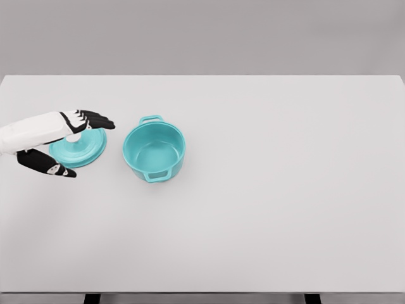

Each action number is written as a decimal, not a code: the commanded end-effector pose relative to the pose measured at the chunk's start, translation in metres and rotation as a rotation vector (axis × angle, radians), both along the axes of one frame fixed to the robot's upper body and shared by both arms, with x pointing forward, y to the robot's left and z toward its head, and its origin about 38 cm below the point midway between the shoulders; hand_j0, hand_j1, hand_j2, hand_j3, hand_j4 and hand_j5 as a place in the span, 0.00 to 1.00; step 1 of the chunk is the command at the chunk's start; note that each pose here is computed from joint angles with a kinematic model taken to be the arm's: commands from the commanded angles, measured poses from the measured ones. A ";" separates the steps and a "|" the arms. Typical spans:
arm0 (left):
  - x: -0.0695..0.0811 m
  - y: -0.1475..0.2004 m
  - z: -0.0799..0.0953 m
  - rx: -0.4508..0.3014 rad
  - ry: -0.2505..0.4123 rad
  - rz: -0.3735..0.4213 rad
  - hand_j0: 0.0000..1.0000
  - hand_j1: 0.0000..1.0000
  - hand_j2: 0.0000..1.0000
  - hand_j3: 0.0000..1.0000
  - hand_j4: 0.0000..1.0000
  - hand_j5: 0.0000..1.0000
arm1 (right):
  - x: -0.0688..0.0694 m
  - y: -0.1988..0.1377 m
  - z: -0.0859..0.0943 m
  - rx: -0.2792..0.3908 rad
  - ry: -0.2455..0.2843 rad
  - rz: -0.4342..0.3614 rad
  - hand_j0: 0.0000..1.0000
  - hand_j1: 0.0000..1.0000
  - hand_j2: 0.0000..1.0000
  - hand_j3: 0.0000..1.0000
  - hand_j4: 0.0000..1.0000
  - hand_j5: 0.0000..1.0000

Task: Cover the pot with left arm

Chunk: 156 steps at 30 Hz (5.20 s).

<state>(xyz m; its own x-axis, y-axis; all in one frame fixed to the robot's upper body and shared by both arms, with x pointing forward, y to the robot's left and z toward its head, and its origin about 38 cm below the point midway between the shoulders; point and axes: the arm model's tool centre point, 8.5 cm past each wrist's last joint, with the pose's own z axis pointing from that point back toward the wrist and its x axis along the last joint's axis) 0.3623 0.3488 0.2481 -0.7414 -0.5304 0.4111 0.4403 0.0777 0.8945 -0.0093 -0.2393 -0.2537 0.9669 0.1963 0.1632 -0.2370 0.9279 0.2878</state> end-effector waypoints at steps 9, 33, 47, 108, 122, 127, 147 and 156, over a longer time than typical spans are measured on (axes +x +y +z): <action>0.022 0.016 -0.031 -0.106 0.100 0.097 1.00 1.00 1.00 1.00 1.00 1.00 | -0.004 0.000 0.000 -0.003 0.006 -0.005 1.00 1.00 1.00 1.00 1.00 1.00; 0.079 0.061 -0.112 -0.190 0.246 0.402 1.00 1.00 1.00 1.00 1.00 1.00 | -0.004 0.000 0.000 -0.003 0.006 -0.005 1.00 1.00 1.00 1.00 1.00 1.00; 0.090 0.077 -0.106 -0.132 0.226 0.450 0.95 0.95 0.95 0.95 0.95 0.95 | -0.004 0.000 0.000 -0.003 0.008 -0.005 1.00 1.00 1.00 1.00 1.00 1.00; 0.094 0.070 -0.119 -0.156 0.320 0.427 0.86 0.86 0.86 0.86 0.86 0.86 | -0.004 0.000 0.000 -0.003 0.006 -0.005 1.00 1.00 1.00 1.00 1.00 1.00; 0.092 0.080 -0.123 -0.149 0.330 0.457 0.85 0.85 0.85 0.85 0.85 0.85 | -0.004 0.000 0.000 -0.003 0.008 -0.005 1.00 1.00 1.00 1.00 1.00 1.00; 0.092 0.082 -0.124 -0.149 0.333 0.464 0.81 0.81 0.81 0.81 0.81 0.81 | -0.004 0.000 0.000 -0.003 0.006 -0.005 1.00 1.00 1.00 1.00 1.00 1.00; 0.090 0.087 -0.130 -0.144 0.347 0.482 0.66 0.66 0.66 0.66 0.66 0.66 | -0.004 0.000 0.000 -0.003 0.008 -0.005 1.00 1.00 1.00 1.00 1.00 1.00; 0.088 0.085 -0.133 -0.144 0.353 0.478 0.57 0.57 0.57 0.57 0.57 0.57 | -0.004 0.000 0.000 -0.003 0.006 -0.005 1.00 1.00 1.00 1.00 1.00 1.00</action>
